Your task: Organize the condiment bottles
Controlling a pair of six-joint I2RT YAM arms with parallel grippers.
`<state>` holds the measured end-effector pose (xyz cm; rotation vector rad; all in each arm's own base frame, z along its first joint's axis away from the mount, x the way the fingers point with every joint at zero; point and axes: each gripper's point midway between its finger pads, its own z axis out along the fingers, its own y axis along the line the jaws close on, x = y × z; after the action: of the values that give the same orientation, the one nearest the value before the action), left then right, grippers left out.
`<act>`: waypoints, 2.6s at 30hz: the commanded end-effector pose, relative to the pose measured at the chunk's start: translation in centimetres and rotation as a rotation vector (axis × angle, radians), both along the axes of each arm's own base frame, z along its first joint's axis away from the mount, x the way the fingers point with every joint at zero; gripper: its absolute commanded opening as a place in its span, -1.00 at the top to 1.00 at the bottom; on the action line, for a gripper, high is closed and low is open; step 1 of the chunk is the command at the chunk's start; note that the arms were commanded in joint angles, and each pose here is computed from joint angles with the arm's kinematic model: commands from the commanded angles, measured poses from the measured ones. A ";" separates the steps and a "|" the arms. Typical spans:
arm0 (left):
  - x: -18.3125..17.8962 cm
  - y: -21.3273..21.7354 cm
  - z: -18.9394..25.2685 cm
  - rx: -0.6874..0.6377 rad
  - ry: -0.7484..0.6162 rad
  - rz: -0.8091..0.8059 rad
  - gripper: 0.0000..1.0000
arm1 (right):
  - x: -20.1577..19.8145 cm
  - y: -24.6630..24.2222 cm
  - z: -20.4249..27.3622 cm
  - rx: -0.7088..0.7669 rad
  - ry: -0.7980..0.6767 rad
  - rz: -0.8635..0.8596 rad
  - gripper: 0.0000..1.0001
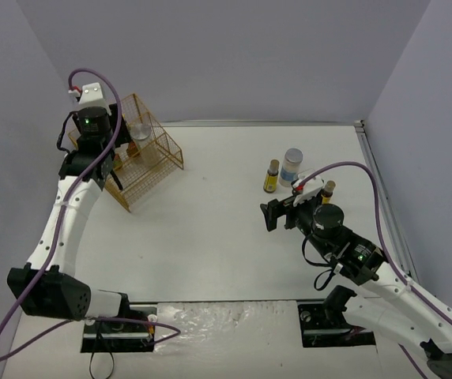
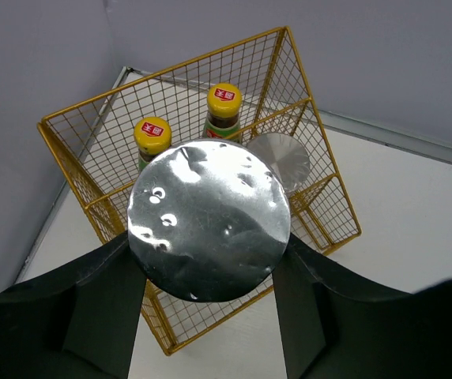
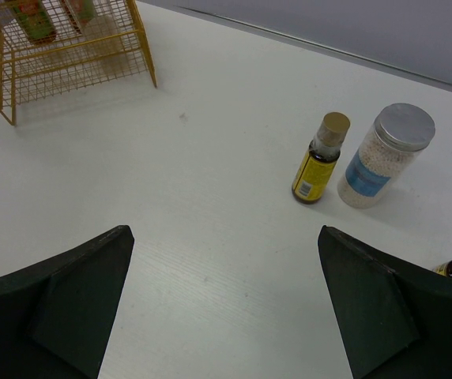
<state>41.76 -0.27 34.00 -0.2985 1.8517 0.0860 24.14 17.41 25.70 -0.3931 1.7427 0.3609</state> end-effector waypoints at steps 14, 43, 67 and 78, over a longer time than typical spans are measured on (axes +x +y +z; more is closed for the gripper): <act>7.4 2.0 -2.2 -0.023 -0.058 0.032 1.00 | 0.3 -0.3 0.9 0.040 -0.041 -0.021 -1.00; 9.4 1.1 -10.8 -0.067 0.109 0.013 -0.38 | 0.5 -0.4 0.4 0.032 -0.029 -0.036 -1.00; -4.3 -5.2 -1.8 -0.183 0.050 -0.357 -0.94 | 8.3 -7.0 0.9 0.091 0.079 -0.436 -0.97; -12.4 -6.5 -9.9 -0.122 0.050 -0.457 -0.94 | 17.0 -10.1 -1.3 0.091 0.142 -0.516 -0.90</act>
<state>29.31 -6.53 24.03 -0.0077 1.9962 -0.3505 36.92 6.92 21.92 0.1374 1.9695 0.0262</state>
